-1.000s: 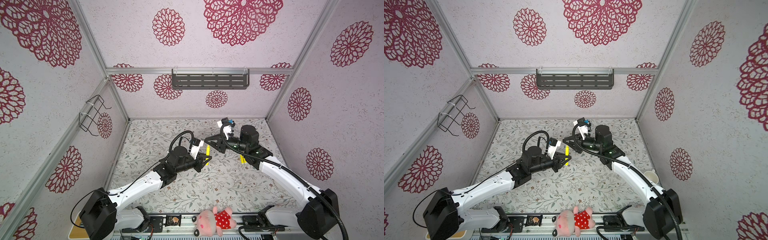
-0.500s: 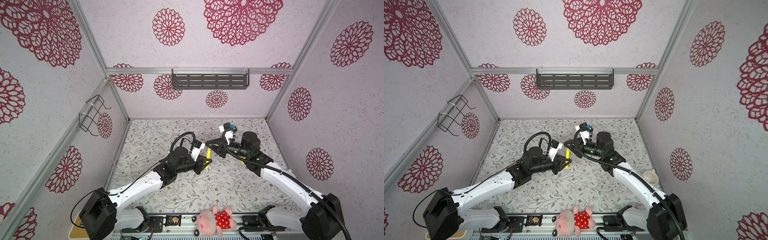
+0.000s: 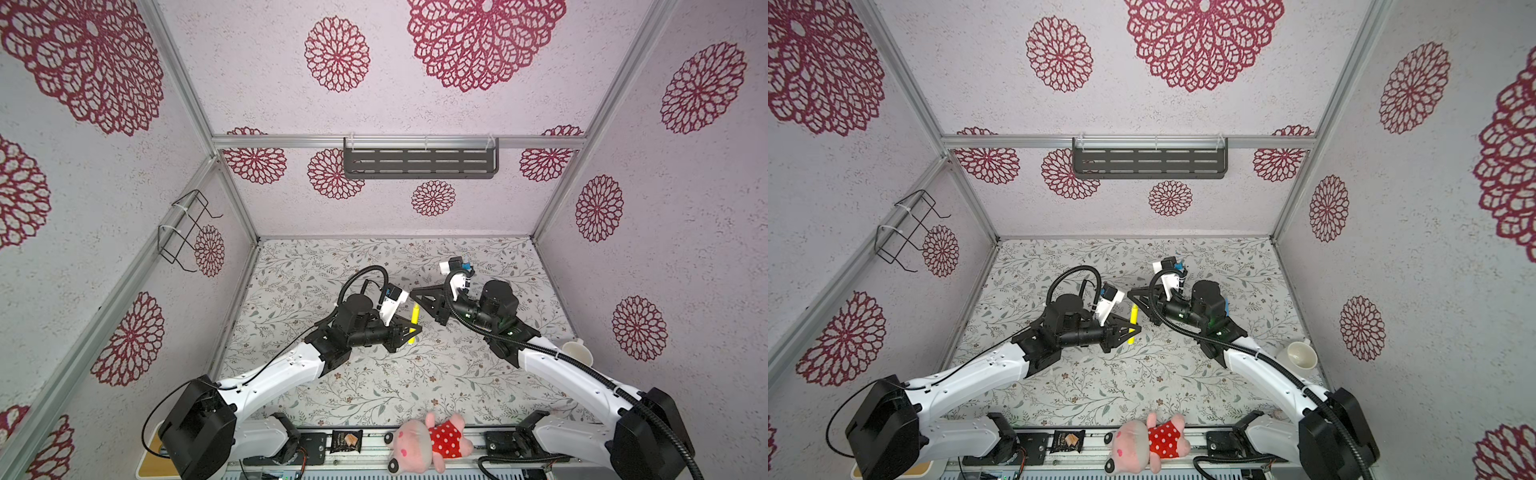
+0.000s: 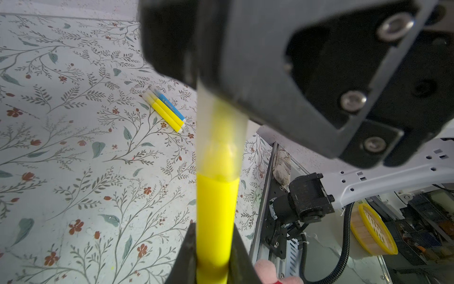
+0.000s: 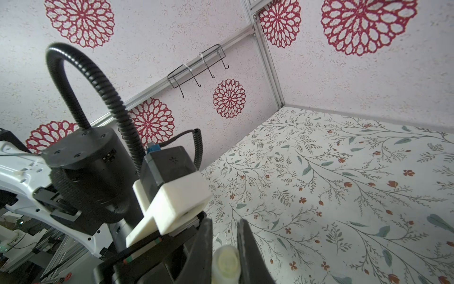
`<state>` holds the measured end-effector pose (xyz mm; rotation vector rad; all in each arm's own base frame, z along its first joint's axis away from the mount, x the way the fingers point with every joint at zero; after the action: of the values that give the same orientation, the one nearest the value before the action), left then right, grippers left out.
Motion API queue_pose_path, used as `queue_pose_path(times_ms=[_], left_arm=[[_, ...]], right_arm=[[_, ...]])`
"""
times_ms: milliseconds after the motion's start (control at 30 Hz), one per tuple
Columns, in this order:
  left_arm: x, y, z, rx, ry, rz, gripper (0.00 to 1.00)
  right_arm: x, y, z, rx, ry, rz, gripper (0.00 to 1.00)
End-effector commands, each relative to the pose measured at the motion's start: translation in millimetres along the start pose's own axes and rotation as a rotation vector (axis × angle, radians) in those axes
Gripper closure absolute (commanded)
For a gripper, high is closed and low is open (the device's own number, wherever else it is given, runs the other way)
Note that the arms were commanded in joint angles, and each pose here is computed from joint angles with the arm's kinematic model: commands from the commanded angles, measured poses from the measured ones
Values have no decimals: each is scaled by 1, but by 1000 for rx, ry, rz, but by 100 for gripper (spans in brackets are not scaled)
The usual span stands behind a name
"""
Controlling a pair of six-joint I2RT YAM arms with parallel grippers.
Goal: Insert pens into pen caps
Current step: Put on the pen cap to the pen.
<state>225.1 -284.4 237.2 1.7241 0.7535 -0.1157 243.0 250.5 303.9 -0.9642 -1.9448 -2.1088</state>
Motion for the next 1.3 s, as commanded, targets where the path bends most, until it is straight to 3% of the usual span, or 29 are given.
queue_pose_path(times_ms=[0,600,767,900,967,1100,1233,1267], left_arm=[[-17,84,-30,-346,-30,124,100],[-14,95,-45,-394,-17,139,100],[-10,90,-39,-370,-22,123,100],[1,70,-25,-283,-20,73,100],[7,61,-20,-255,-11,53,100],[13,46,-14,-209,12,33,100],[19,32,-7,-144,39,22,100],[20,29,-4,-127,42,20,100]], right_arm=[[5,-65,0,244,55,102,100],[4,-106,-3,324,-22,131,100],[9,-94,-1,306,-16,105,100],[11,-64,4,288,-62,24,99],[10,-46,5,284,-83,-10,90],[9,-10,0,239,-101,-56,46],[6,26,-15,138,-145,-79,25],[6,34,-20,117,-155,-85,24]])
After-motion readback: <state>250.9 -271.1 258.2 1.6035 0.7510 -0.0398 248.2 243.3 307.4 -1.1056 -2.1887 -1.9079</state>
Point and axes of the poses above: each gripper's point midway between its finger pads, its own z axis out along the fingers, its own x axis along the line the jaws close on, y = z × x, the point moved 5 cm from there along -z, back along the fingers, and after that the axes turned 4 degrees about z, right-handed, at the moved point
